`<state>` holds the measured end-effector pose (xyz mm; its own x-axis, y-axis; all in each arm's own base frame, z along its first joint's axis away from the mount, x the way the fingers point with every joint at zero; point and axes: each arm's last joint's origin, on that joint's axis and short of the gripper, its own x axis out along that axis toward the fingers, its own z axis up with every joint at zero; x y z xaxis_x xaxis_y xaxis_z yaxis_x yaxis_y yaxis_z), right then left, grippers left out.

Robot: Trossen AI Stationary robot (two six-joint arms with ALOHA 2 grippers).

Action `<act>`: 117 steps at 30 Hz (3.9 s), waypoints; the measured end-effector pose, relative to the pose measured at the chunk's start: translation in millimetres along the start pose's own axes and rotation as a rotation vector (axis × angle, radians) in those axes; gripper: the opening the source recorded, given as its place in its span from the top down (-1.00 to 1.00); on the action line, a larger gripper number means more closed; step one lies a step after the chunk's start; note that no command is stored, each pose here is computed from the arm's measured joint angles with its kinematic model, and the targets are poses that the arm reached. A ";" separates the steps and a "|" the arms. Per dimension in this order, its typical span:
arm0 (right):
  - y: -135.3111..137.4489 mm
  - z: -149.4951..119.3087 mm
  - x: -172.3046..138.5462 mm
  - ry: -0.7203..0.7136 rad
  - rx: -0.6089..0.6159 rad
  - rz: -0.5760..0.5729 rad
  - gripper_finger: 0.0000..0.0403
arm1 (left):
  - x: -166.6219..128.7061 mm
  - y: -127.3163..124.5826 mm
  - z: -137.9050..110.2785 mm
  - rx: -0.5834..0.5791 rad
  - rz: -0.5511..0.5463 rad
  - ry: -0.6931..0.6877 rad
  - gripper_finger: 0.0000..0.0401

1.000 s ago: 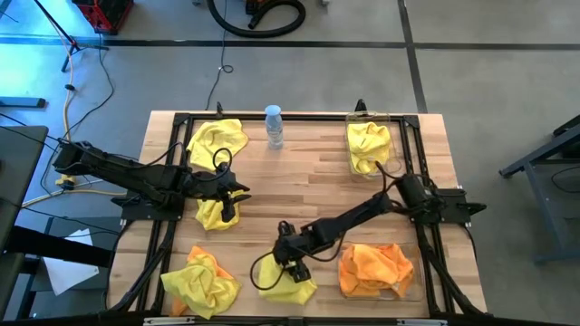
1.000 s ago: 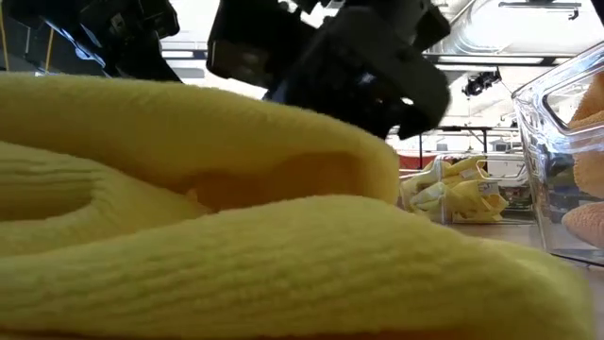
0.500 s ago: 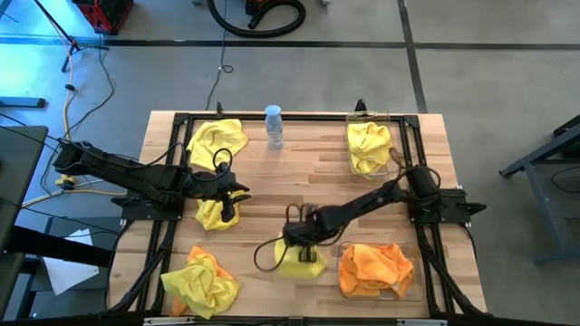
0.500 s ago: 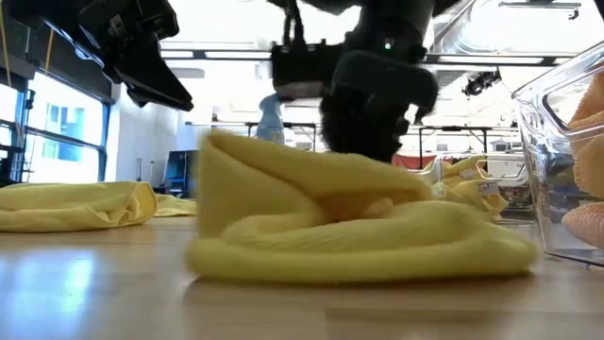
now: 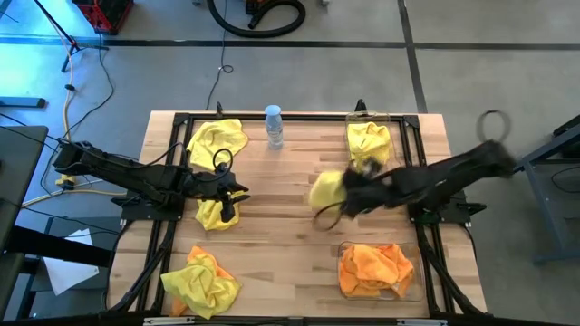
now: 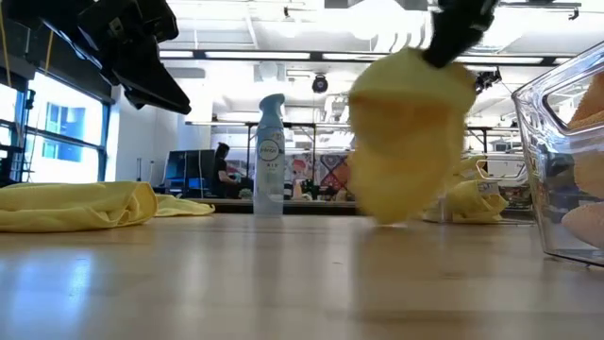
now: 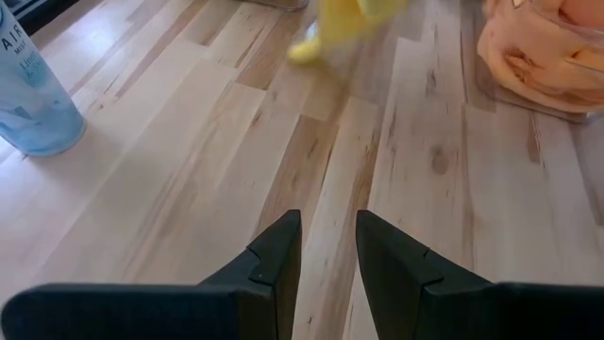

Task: Sort microfiber towel by color & place in baskets
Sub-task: Put the yellow microfiber cloth into the top transparent bin

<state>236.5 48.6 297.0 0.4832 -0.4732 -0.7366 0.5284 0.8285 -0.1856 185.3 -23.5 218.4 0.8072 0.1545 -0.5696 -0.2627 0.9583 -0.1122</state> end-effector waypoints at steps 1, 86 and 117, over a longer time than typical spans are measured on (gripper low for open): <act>-14.9 -5.3 -8.0 -0.040 0.059 -0.020 0.99 | 0.0 0.0 0.0 -0.006 0.000 0.000 0.55; -160.9 -22.9 56.0 0.398 0.813 -0.133 0.34 | -0.1 0.5 1.0 0.007 0.024 -0.015 0.55; -146.0 -31.1 129.6 0.724 0.680 -0.176 0.58 | -0.1 0.7 0.6 -0.009 0.026 -0.011 0.55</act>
<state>200.2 -124.4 208.4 -0.0603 -0.0894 -0.9942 0.9467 0.3105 -0.0853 185.3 -22.7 218.8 0.8060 0.1816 -0.5634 -0.2879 0.9519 -0.1050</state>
